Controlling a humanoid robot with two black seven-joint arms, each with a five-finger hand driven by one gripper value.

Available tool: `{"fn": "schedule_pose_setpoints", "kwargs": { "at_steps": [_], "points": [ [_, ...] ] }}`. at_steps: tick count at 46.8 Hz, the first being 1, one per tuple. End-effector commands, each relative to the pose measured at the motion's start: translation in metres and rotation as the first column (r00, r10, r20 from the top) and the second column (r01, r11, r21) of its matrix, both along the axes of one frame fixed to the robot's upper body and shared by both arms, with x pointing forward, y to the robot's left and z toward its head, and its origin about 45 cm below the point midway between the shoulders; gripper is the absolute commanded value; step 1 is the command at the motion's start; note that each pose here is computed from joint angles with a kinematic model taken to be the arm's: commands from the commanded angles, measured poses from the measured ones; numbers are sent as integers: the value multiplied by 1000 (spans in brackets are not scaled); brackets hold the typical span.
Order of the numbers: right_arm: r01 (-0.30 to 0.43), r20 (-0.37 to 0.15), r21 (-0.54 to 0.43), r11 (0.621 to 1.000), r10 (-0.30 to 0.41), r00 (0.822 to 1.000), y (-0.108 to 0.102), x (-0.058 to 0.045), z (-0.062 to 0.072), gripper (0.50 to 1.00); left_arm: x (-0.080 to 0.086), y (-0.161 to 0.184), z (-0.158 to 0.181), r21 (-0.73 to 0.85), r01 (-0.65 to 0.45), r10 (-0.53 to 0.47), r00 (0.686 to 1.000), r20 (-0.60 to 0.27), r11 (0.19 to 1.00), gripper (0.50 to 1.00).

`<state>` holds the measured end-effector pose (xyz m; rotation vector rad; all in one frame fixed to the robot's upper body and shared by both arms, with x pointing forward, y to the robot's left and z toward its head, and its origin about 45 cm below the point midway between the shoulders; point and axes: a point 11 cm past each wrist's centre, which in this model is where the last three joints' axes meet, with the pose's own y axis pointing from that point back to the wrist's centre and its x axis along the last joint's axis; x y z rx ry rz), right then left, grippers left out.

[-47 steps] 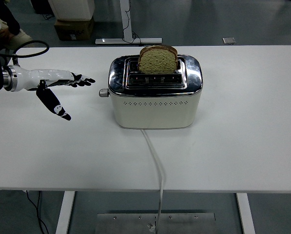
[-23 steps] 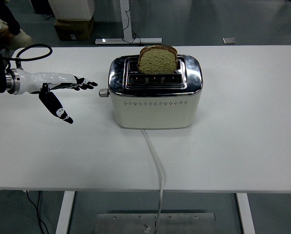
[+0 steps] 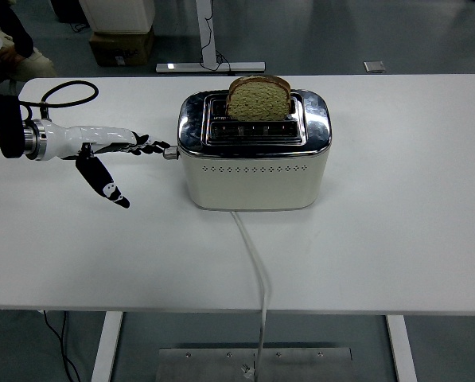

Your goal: Press down toaster

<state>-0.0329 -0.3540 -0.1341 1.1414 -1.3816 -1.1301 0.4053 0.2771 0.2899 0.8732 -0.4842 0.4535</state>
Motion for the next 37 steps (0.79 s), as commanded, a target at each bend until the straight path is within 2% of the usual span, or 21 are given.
{"fn": "schedule_pose_setpoints", "kwargs": {
  "at_steps": [1, 37],
  "points": [
    [0, 0, 0, 1000, 0, 1000, 0, 0, 0, 998, -1, 1, -3, 0, -3, 3, 1000, -7, 1000, 1000],
    [1, -2, -1, 1000, -1, 1000, 0, -1, 0, 998, -4, -4, -25, -16, -13, 12, 999, -48, 1000, 1000]
  ]
}}
